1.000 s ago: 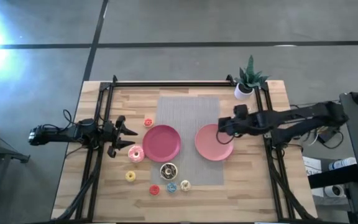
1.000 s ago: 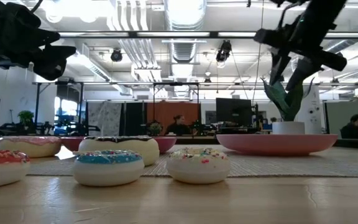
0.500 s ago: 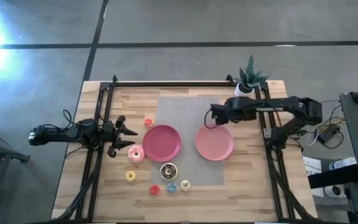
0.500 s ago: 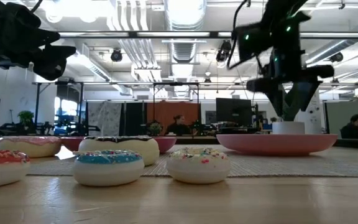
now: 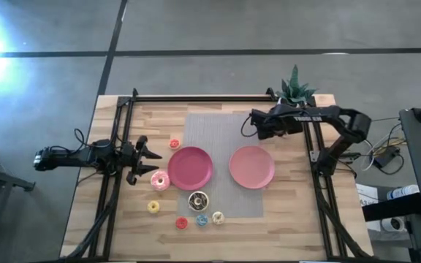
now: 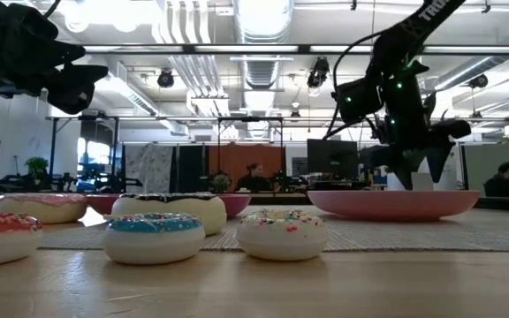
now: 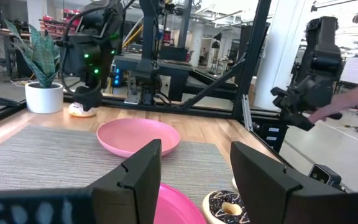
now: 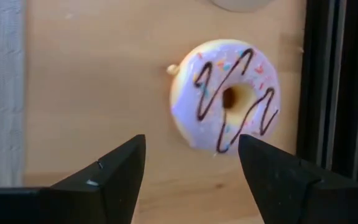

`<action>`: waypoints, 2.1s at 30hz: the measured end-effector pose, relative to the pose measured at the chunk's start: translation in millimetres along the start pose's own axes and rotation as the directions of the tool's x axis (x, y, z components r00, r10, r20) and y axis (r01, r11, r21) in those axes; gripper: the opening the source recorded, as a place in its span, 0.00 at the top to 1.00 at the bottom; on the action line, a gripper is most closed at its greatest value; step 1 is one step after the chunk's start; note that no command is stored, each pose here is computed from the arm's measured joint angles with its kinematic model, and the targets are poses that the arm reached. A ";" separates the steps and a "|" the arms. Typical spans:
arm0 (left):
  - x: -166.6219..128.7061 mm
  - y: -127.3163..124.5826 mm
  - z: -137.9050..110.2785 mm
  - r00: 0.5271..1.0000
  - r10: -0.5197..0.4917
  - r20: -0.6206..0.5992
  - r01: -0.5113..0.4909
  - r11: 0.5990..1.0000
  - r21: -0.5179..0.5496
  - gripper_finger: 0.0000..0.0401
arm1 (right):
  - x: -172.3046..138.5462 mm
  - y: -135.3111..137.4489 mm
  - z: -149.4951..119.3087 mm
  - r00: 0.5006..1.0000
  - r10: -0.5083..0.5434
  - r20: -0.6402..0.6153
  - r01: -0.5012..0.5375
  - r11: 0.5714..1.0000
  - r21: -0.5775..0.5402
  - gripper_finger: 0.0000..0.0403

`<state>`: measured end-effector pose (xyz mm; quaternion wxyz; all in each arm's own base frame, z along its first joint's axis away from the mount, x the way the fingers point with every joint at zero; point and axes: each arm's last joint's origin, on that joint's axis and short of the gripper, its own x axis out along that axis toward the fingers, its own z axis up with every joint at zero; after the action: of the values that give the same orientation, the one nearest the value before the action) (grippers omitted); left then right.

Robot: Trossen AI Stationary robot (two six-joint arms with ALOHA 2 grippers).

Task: Pick & Place donuts
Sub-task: Put the large purple doughnut on the light pink plate

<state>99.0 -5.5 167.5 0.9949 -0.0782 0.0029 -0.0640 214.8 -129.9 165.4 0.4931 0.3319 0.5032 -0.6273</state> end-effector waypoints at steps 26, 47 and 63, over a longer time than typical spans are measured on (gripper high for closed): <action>0.0 0.0 0.0 1.000 0.000 0.000 0.000 1.000 0.000 0.58 | 39.6 -11.9 -0.1 1.000 0.031 0.005 -0.030 0.992 -0.122 0.88; 0.0 0.0 -0.1 1.000 0.000 0.000 0.000 1.000 0.000 0.58 | -110.0 1.9 -95.3 0.805 0.577 -0.135 -0.510 0.560 -0.653 0.95; 0.0 0.0 -0.1 1.000 0.000 0.000 0.000 1.000 0.000 0.58 | -65.5 43.6 -159.8 0.932 0.332 -0.147 -0.313 0.529 -0.789 0.87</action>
<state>99.0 -5.4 167.4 0.9949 -0.0782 0.0030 -0.0638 262.8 41.6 168.2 0.7011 0.1548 0.6551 -0.2352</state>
